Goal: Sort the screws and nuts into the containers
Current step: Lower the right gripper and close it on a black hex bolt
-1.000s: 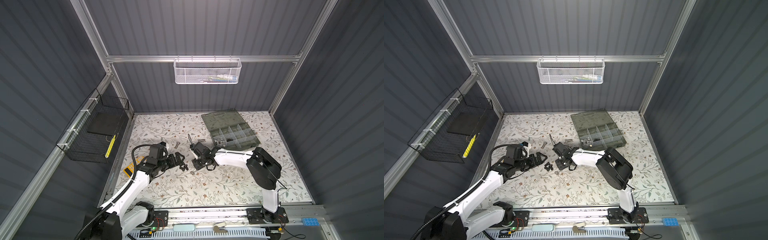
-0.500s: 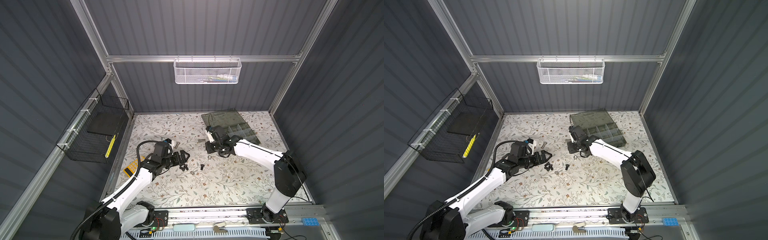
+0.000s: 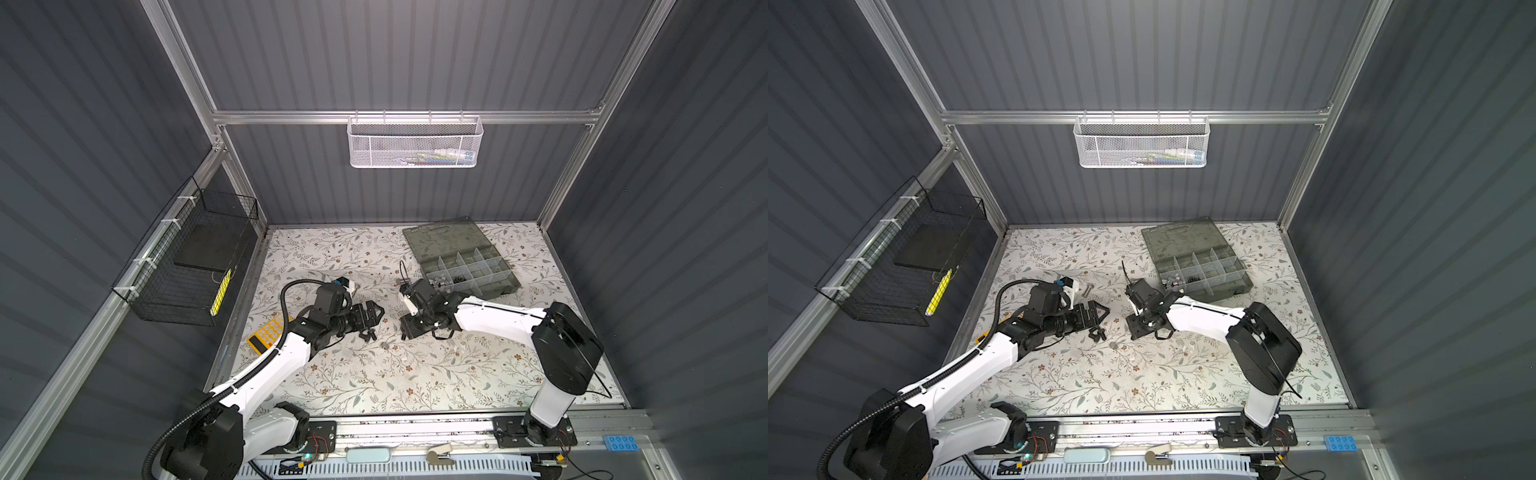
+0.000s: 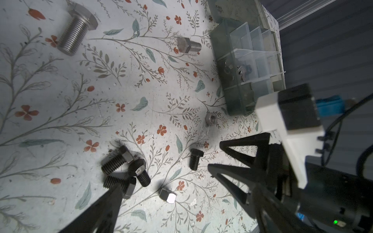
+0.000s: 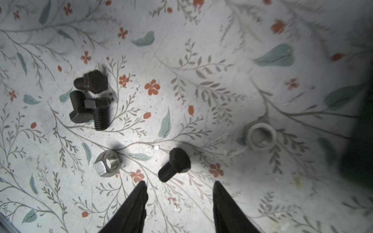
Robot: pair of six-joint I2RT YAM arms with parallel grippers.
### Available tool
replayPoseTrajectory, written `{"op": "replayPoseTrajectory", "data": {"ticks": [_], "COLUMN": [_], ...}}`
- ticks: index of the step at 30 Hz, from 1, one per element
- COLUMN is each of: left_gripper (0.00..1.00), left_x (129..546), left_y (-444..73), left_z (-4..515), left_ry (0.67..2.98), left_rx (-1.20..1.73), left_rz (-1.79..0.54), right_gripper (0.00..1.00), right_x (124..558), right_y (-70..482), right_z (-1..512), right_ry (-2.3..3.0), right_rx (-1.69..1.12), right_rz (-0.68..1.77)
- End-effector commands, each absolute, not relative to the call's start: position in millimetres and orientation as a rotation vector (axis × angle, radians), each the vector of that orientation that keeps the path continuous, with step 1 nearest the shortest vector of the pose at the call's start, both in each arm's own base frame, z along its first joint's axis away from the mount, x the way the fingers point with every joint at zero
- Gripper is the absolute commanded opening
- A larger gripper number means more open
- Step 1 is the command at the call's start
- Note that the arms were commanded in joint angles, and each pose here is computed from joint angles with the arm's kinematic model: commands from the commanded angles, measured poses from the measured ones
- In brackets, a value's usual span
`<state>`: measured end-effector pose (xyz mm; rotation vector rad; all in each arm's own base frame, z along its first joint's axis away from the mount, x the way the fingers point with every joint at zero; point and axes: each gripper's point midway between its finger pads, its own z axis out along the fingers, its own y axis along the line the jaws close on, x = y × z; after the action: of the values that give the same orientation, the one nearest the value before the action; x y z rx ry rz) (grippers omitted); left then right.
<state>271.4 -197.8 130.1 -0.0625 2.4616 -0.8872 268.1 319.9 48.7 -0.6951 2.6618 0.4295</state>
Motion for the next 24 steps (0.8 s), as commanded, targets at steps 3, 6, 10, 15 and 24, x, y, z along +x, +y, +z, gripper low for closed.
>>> {"op": "replayPoseTrajectory", "data": {"ticks": [3,6,10,15,24], "left_gripper": [1.00,1.00,1.00,1.00,1.00], "left_x": [266,264,261,261,262], "left_y": [-191,-188,-186,-187,-188], "left_z": [127,127,124,124,124], "left_ry": [2.464,2.463,2.469,2.468,2.469], "left_rx": [-0.080,-0.080,-0.083,-0.082,-0.083], "left_rz": [-0.865,-0.852,-0.846,-0.848,-0.852], "right_gripper": [0.54,0.53,0.52,0.42,0.21], "right_x": [268,270,273,275,274], "right_y": [328,327,327,321,309], "right_z": [35,26,14,3,6], "right_ry": [2.706,2.727,2.749,2.767,2.749], "right_rx": [-0.625,-0.606,-0.585,-0.574,-0.559], "right_rz": [0.415,0.360,0.315,0.249,0.196]}}
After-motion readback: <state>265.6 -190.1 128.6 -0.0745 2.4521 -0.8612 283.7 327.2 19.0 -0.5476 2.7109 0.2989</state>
